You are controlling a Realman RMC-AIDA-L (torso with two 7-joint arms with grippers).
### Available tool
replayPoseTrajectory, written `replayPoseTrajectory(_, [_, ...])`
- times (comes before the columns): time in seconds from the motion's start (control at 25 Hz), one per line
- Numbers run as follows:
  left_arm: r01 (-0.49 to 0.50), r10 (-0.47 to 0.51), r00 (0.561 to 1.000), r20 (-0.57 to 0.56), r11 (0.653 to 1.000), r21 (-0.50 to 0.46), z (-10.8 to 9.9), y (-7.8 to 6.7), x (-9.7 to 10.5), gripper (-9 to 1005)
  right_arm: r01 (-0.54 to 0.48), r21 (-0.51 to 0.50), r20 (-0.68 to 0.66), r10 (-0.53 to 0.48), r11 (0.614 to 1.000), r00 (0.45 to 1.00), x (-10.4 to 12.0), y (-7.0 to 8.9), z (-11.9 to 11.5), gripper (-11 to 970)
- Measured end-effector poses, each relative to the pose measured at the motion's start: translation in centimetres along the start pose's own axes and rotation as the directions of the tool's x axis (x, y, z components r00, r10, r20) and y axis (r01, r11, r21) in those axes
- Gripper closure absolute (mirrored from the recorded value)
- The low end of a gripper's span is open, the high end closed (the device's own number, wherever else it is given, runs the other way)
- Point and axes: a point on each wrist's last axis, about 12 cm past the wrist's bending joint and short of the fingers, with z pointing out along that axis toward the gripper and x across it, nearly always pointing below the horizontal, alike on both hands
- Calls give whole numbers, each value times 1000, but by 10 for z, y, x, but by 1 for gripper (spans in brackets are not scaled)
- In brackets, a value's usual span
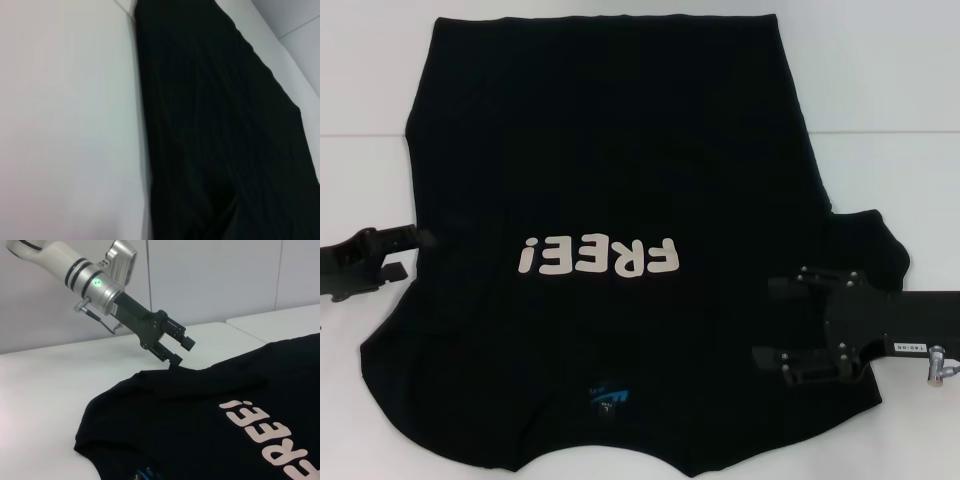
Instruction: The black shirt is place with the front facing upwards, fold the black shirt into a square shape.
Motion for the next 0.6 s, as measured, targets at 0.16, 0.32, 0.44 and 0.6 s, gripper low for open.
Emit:
replayPoseTrajectory(0.16, [-17,17,1000,-14,1000,-8,3,-1,2,251,-6,0,0,6,1000,1000,1,1,-1,25])
replayPoseTrajectory(0.32, [-21,21,999,-26,1000,-7,6,-2,4,250,-8,2,-1,8,1000,1000,3,2,-2,25])
replayPoseTrajectory(0.44, [-20,20,999,-30,1000,-5,6,-2,4,250,-8,2,-1,8,1000,1000,3,2,-2,25])
replayPoseTrajectory(0.6, [-20,20,999,-41,1000,4,6,-3,6,249,-8,0,0,8,1000,1000,3,2,-2,25])
